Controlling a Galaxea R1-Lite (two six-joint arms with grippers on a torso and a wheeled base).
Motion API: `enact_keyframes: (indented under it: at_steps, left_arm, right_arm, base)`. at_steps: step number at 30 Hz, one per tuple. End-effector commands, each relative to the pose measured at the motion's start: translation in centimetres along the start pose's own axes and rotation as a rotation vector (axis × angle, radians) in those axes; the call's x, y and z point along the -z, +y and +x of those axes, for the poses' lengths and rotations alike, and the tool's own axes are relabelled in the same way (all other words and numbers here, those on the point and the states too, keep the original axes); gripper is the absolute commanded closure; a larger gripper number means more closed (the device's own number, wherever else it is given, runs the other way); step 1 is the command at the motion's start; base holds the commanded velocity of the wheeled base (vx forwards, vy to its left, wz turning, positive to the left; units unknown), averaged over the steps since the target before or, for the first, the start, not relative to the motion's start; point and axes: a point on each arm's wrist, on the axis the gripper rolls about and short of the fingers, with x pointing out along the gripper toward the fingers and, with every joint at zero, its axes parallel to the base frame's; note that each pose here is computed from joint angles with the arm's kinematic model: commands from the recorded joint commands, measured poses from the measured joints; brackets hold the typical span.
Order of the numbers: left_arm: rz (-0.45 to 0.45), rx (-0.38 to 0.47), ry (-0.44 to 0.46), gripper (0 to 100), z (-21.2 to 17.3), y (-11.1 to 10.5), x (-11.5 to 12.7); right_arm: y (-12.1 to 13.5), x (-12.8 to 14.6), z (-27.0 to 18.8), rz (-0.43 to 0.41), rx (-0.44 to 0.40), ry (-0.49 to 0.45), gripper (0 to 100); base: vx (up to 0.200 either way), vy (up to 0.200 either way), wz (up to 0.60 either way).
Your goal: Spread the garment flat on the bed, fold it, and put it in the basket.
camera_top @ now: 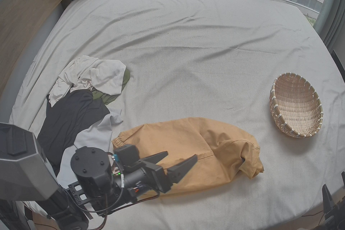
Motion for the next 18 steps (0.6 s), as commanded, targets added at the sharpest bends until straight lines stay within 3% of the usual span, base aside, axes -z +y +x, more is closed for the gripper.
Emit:
enact_keyframes:
  at_steps: [1,18]
  left_arm:
    - [-0.01,-0.004,-0.015,0,-2.7,0.5,-1.1]
    - [-0.026,-0.059,-0.084,0,-8.9,1.9,-2.8]
  right_arm:
    - [0.0,0.5,0.1,0.0,-0.001,0.012,0]
    - [0.0,0.5,0.1,0.0,-0.001,0.012,0]
  base:
    - [0.0,0.0,0.0]
    - [0.0,0.0,0.0]
